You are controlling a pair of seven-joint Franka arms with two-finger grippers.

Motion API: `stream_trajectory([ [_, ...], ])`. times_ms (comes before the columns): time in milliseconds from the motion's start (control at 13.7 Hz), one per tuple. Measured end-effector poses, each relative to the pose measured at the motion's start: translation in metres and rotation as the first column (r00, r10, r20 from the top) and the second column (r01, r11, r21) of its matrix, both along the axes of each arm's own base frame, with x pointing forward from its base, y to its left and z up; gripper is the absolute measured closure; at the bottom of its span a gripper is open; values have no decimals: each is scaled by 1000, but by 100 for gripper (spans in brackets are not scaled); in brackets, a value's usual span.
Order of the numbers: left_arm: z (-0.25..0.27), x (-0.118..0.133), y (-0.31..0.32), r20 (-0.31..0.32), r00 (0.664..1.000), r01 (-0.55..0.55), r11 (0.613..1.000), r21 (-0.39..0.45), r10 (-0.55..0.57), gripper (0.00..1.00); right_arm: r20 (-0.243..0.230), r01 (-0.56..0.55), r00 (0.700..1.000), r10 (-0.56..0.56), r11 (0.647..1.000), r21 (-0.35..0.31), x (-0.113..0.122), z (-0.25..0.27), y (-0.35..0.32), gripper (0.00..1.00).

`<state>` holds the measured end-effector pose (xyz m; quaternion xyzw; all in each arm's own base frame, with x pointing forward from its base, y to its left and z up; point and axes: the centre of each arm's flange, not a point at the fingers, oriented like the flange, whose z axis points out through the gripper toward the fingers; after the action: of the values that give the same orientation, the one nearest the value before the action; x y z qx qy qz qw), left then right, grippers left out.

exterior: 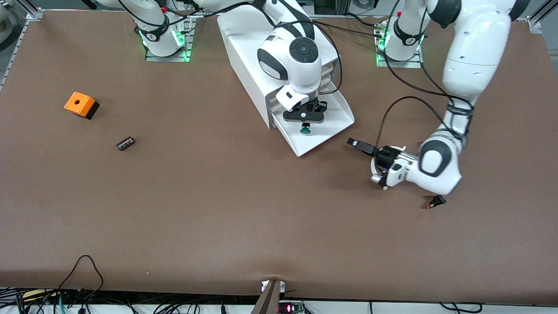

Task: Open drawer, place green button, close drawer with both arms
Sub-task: 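Lower the button into the drawer with the right gripper while the left gripper withdraws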

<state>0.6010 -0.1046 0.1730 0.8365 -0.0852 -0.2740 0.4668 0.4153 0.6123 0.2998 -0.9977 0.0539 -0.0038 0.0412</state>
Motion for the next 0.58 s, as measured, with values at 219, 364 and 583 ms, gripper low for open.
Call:
stream_trajectory([
  [219,41,19,44,40,998,51,988,143,-57,0,-14,0,1000,0,1000,-20,-9,-18,5,67],
  [364,75,28,61,83,989,97,958,268,-123,0,-20,1,1000,-2,1000,-29,-9,-27,5,59],
  [583,132,36,82,149,968,125,900,418,-203,0,4,24,1000,-24,999,-27,9,-19,-3,29],
])
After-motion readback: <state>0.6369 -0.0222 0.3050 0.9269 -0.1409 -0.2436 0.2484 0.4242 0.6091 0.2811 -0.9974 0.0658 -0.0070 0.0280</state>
